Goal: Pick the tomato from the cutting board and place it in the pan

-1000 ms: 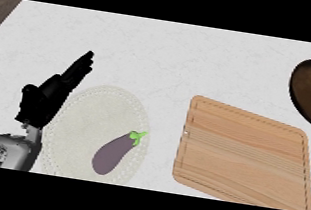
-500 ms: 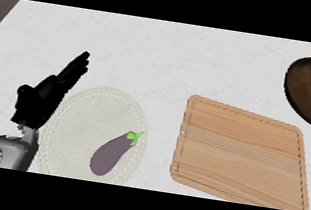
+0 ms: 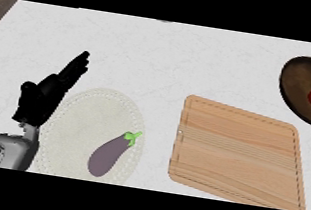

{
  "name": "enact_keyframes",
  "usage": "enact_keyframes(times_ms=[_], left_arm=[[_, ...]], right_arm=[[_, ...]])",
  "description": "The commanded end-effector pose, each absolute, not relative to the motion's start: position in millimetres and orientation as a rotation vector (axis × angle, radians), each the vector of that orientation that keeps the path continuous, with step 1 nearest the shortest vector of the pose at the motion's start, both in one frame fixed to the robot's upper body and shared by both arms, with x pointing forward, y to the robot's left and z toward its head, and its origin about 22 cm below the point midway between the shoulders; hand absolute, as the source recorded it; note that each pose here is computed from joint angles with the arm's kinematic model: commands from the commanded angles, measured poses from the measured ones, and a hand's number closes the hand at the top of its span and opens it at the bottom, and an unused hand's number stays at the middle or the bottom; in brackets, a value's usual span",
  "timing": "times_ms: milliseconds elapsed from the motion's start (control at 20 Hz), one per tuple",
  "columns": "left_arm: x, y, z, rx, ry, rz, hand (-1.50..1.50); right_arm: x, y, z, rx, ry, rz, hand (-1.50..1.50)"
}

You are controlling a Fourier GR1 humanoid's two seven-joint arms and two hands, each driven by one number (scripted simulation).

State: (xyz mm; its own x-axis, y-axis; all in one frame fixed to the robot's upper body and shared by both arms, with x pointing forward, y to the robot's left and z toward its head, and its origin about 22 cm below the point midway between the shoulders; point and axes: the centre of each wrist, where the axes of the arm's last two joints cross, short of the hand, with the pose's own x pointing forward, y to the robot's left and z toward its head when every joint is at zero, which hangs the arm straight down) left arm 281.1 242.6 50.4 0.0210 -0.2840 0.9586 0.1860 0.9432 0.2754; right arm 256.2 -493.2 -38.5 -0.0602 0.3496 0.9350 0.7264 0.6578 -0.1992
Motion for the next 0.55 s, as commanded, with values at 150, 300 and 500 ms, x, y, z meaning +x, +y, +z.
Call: enact_keyframes(times_ms=[150,300,500], left_arm=[[271.8,244.6,63.6,0.092,-1.508,-0.341,0.0],[277.4,258.9,62.9,0.086,-1.517,-0.355,0.0],[277.4,241.0,47.1,0.111,-1.498,-0.347,0.0]], right_arm=[[238.1,-483.6,-61.8,-0.852,-1.713,-0.371,-1.5],[231.9,-460.1,-87.3,-0.884,-1.696,-0.369,-1.5],[201.5,-462.9,-102.6,-0.908,-1.671,-0.361,-1.5]])
